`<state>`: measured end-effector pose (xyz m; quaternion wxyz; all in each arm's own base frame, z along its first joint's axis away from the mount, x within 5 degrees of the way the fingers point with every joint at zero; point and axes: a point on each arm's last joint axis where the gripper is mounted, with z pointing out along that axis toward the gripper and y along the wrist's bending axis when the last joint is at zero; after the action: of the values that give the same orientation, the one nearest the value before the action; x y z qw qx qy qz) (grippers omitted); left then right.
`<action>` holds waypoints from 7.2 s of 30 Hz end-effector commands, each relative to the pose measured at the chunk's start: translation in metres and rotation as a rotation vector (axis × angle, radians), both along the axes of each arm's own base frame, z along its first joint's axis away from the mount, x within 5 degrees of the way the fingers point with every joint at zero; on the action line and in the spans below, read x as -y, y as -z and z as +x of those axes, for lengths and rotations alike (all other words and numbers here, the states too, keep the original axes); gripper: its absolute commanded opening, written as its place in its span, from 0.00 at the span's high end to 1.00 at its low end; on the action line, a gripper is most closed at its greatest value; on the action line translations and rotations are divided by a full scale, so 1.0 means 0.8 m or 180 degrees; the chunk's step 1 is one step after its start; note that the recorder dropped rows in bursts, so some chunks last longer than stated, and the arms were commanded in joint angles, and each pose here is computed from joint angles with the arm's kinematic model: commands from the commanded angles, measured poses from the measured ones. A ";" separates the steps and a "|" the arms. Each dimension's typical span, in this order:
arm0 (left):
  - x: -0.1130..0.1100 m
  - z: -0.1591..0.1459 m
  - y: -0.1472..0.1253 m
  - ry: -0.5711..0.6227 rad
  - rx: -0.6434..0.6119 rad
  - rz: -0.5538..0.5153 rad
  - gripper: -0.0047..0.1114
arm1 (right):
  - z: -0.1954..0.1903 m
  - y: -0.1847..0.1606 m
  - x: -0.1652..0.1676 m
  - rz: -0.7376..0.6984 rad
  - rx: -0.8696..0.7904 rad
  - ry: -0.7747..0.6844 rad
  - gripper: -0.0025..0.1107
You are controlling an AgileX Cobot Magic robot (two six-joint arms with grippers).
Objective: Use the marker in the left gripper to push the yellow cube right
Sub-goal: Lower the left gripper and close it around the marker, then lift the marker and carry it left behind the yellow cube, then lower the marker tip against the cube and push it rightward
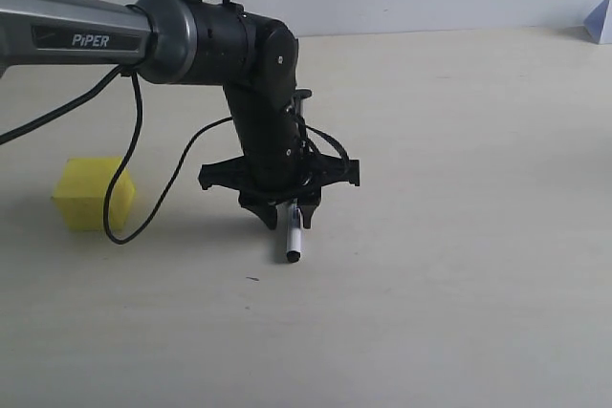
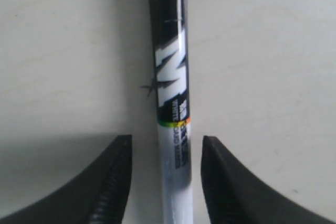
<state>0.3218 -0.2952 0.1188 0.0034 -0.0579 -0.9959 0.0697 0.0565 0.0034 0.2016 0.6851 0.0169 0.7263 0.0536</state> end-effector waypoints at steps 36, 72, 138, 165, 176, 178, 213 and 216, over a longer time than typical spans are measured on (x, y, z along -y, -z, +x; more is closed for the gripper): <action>-0.099 0.018 -0.226 0.3171 0.1261 0.0777 0.96 | 0.000 0.001 0.000 -0.0004 0.0034 -0.0001 0.98; -0.444 0.073 -0.066 0.3919 0.0481 0.0862 0.96 | 0.000 0.001 0.000 -0.0004 0.0034 -0.0001 0.98; -0.423 0.070 -0.050 0.4746 0.0318 0.0574 0.96 | 0.000 0.001 0.000 -0.0004 0.0034 -0.0001 0.98; -0.352 0.064 -0.053 0.5035 0.0111 0.0405 0.96 | 0.000 0.001 0.000 -0.0004 0.0034 -0.0001 0.98; -0.297 0.054 -0.053 0.5186 0.0019 0.0306 0.96 | 0.000 0.001 0.000 -0.0004 0.0034 -0.0001 0.98; -0.304 0.053 -0.053 0.5069 -0.0034 0.0281 0.96 | 0.000 0.001 0.000 -0.0004 0.0034 -0.0001 0.98; -0.302 0.034 -0.045 0.4590 0.0760 -0.0150 0.96 | 0.000 0.001 0.000 -0.0004 0.0034 -0.0001 0.98; -0.285 0.037 -0.047 0.4719 0.1004 -0.0192 0.96 | 0.000 0.001 0.000 -0.0004 0.0034 -0.0001 0.98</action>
<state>0.3505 -0.0542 0.1510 -0.0589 -0.7145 -0.6943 0.0630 0.0565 0.0034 0.2016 0.6851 0.0169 0.7263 0.0536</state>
